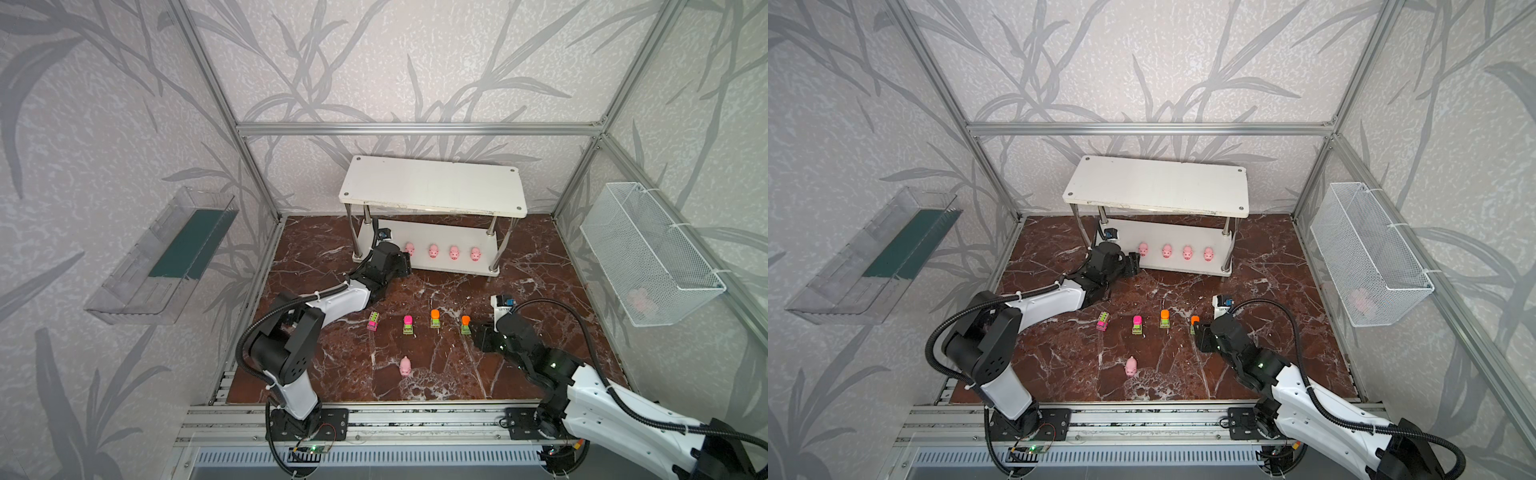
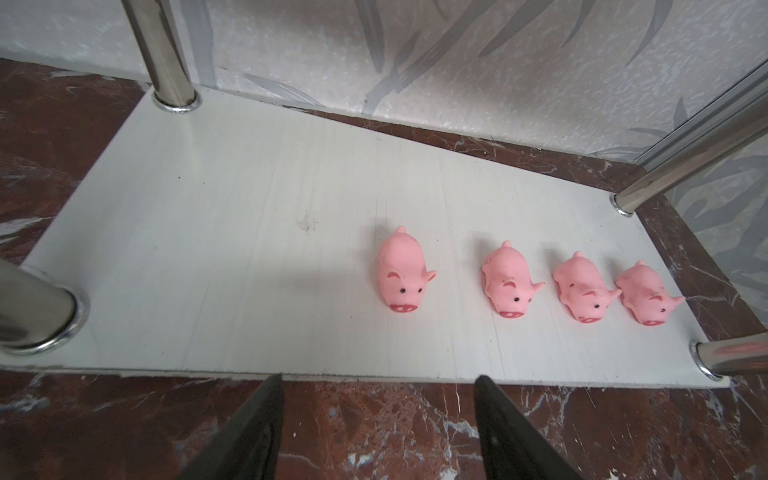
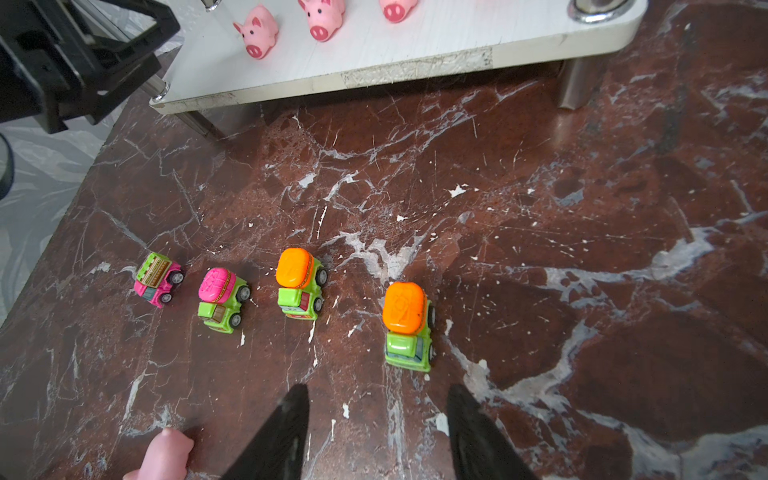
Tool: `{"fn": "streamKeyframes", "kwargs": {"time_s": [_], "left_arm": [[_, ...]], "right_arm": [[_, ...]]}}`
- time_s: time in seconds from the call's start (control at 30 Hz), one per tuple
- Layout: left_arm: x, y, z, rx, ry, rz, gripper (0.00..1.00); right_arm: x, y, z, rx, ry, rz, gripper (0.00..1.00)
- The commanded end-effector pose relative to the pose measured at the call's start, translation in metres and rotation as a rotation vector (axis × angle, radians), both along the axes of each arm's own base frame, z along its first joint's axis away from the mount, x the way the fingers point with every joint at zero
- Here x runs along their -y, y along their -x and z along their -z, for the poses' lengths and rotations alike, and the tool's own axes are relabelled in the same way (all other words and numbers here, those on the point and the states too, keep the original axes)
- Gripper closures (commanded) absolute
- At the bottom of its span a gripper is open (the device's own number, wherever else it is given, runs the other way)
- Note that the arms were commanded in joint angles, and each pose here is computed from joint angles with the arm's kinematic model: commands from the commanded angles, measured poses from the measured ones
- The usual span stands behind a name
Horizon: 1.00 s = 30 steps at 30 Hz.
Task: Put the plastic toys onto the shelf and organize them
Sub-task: 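Swing the left gripper back over the last pink pig on the floor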
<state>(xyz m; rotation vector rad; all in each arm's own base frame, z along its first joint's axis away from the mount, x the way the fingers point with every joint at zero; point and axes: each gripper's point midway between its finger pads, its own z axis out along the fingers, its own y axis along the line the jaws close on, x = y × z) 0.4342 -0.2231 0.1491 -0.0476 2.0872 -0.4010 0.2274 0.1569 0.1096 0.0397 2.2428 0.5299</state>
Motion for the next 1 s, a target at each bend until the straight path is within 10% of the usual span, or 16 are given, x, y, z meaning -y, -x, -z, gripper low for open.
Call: {"fn": "streamKeyframes", "kwargs": {"time_s": [0.0, 0.53, 0.97], "left_arm": [[-0.003, 0.024, -0.018, 0.025, 0.009, -0.01, 0.29], [-0.027, 0.207, 0.014, -0.164, -0.036, 0.043, 0.29], [-0.016, 0.288, 0.057, -0.3, -0.018, 0.226, 0.29]], "right_arm": [[0.0, -0.001, 0.002, -0.002, -0.014, 0.008, 0.46], [-0.001, 0.001, 0.0, -0.024, -0.008, -0.001, 0.46], [-0.001, 0.001, -0.001, -0.036, -0.005, 0.006, 0.46]]}}
